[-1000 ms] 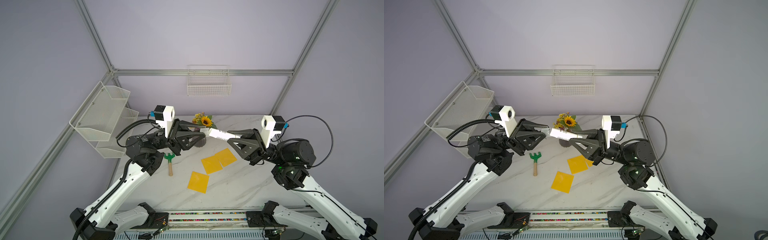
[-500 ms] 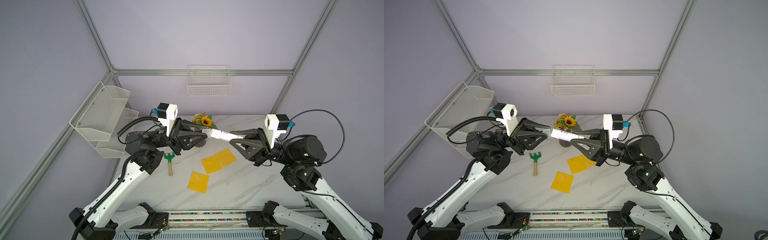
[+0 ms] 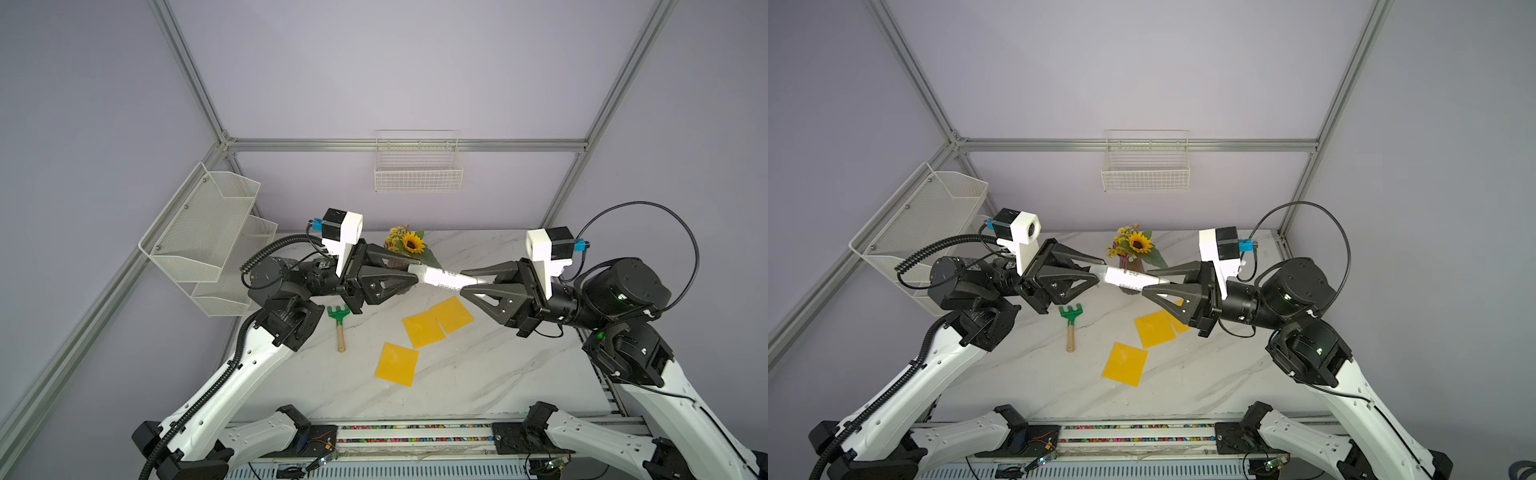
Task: Seal the envelope with a glue stick
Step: Close the lid of the glue stick.
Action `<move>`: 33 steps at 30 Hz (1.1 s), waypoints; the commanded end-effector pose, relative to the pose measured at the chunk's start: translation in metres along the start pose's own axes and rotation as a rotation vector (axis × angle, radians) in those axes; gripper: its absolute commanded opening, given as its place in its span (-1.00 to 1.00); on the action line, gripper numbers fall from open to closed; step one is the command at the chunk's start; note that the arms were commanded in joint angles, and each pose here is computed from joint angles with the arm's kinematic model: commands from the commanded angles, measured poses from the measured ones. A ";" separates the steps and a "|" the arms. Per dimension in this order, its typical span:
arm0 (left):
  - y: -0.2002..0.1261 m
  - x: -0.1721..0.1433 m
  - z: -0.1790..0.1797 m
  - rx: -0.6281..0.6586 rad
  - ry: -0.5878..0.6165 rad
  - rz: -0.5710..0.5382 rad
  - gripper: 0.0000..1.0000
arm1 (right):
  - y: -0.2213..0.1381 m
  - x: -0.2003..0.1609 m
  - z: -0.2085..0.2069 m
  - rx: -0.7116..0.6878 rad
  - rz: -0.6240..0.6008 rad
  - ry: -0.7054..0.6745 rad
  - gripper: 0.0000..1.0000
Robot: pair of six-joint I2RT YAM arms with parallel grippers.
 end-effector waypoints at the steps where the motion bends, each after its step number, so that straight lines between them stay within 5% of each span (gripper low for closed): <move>1: 0.002 0.002 -0.011 -0.043 0.030 0.006 -1.00 | 0.006 -0.019 -0.007 -0.022 0.099 0.055 -1.00; 33: 0.041 -0.058 0.037 -0.012 -0.217 0.233 -1.00 | 0.028 -0.032 -0.024 -0.024 0.096 0.132 -1.00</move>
Point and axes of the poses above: each gripper's point midway between its finger pads, its own y axis out along the fingers, its own z axis along the line the jaws close on, x = y × z, the point moved 9 cm from there along -y, back along the fingers, and after that the axes turned 11 degrees about -y, right-handed, at the moved point
